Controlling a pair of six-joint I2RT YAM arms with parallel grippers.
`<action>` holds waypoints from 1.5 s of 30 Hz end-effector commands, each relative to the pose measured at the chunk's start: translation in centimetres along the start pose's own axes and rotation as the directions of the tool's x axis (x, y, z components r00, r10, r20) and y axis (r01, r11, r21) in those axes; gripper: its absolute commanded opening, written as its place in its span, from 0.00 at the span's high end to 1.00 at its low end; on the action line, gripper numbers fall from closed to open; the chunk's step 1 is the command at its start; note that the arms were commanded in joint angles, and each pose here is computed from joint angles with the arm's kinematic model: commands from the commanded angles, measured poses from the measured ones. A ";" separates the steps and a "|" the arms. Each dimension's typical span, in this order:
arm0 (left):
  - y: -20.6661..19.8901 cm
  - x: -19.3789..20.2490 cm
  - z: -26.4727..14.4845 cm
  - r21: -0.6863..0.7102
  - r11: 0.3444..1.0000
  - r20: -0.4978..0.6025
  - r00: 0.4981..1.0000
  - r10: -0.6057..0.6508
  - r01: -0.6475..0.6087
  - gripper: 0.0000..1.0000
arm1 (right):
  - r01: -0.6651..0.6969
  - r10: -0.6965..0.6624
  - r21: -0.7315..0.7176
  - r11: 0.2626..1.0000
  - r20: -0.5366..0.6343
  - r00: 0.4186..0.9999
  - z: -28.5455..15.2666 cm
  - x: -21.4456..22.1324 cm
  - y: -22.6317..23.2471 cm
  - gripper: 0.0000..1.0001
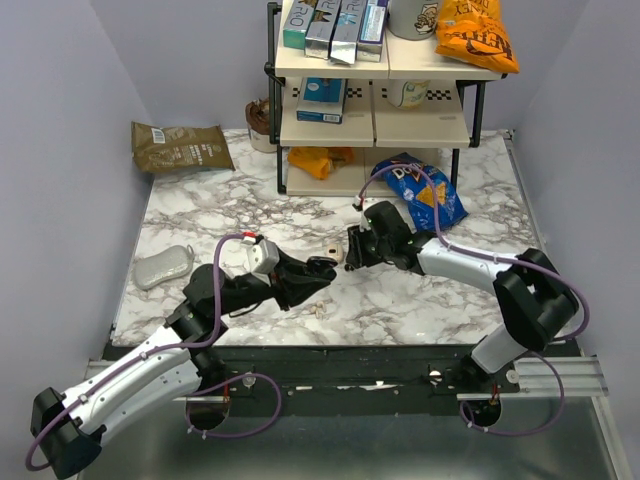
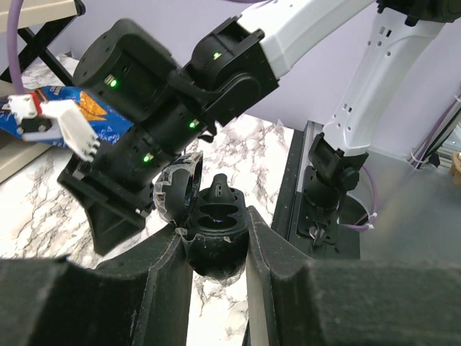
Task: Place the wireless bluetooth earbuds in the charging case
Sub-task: Pick up the earbud from the center of the board.
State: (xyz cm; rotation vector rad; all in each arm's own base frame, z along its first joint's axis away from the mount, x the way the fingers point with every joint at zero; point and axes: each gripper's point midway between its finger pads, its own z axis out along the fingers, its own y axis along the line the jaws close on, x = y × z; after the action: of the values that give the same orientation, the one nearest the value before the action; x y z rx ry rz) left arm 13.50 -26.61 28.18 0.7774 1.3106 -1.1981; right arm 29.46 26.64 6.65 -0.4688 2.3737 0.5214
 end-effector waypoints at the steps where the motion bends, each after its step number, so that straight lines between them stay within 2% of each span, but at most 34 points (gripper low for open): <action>1: 0.1 -0.1 -0.2 -0.023 1.000 0.015 1.000 -0.004 0.005 1.00 | -0.020 0.020 -0.048 0.999 -0.010 1.000 0.9 -0.5 1.2 0.49; 5: -0.1 0.0 -0.3 -0.024 1.000 0.010 1.000 -0.008 0.008 1.00 | -0.009 0.008 -0.043 0.999 -0.029 1.000 1.1 0.5 0.9 0.39; 12: -0.1 0.2 -0.2 -0.029 1.000 0.006 1.000 -0.006 0.006 1.00 | 0.001 -0.001 -0.005 1.000 -0.061 0.998 1.9 1.8 -0.1 0.33; 24: -0.5 0.6 -0.2 -0.025 1.000 -0.007 1.000 0.001 -0.001 1.00 | 0.037 -0.031 0.053 0.998 -0.114 0.993 3.3 3.3 -0.8 0.33; 30: -0.5 0.6 -0.2 -0.025 1.000 -0.008 1.000 0.005 -0.005 1.00 | 0.087 -0.063 0.164 0.983 -0.151 0.987 3.8 3.9 -2.9 0.33; 45: -0.8 0.5 -0.1 -0.016 1.000 -0.012 1.000 0.009 -0.009 1.00 | 0.132 -0.084 0.299 0.945 -0.167 0.982 1.7 5.3 -5.9 0.32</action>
State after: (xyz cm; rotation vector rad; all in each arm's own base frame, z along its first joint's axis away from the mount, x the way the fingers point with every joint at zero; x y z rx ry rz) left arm 12.69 -26.80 27.61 0.7757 1.3349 -1.1840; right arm 30.52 25.52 2.26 -0.4903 2.4359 0.2688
